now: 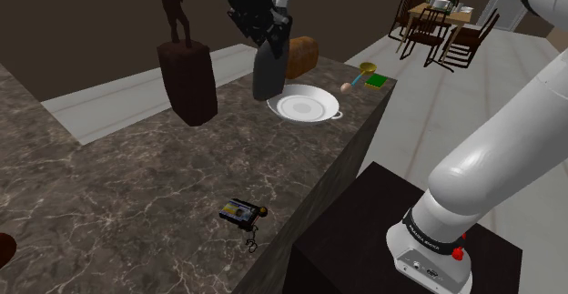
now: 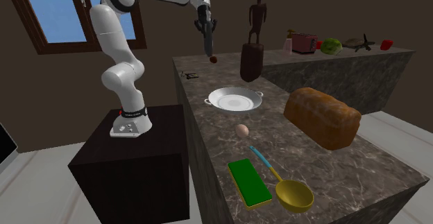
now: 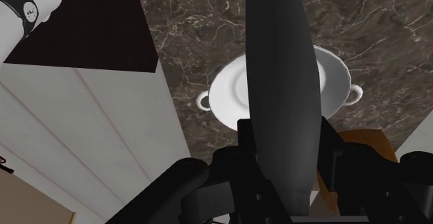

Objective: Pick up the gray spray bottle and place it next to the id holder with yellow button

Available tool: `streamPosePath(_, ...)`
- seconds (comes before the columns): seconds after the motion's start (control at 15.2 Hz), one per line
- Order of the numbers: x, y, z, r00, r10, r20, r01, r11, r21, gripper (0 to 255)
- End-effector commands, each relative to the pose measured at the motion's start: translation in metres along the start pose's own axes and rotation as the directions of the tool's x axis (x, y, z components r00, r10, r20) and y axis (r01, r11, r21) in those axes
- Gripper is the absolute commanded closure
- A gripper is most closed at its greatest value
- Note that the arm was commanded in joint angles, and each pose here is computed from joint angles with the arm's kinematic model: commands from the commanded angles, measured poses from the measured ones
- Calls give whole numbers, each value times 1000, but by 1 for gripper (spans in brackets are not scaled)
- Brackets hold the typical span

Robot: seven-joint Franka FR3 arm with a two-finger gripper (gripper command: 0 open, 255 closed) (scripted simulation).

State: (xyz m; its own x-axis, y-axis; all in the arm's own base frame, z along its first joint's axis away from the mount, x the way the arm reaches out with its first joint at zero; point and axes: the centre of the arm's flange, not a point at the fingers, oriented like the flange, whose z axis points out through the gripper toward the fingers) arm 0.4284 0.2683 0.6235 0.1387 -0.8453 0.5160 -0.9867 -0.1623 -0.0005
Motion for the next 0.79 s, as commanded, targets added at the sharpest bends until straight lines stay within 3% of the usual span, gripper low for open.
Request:
streamPosePath(0.0, -5, 0, 10, 1000, 0, 0, 0, 1000, 0, 255)
streamPosePath(0.73, -35, 0, 60, 1000, 0, 0, 0, 1000, 0, 255)
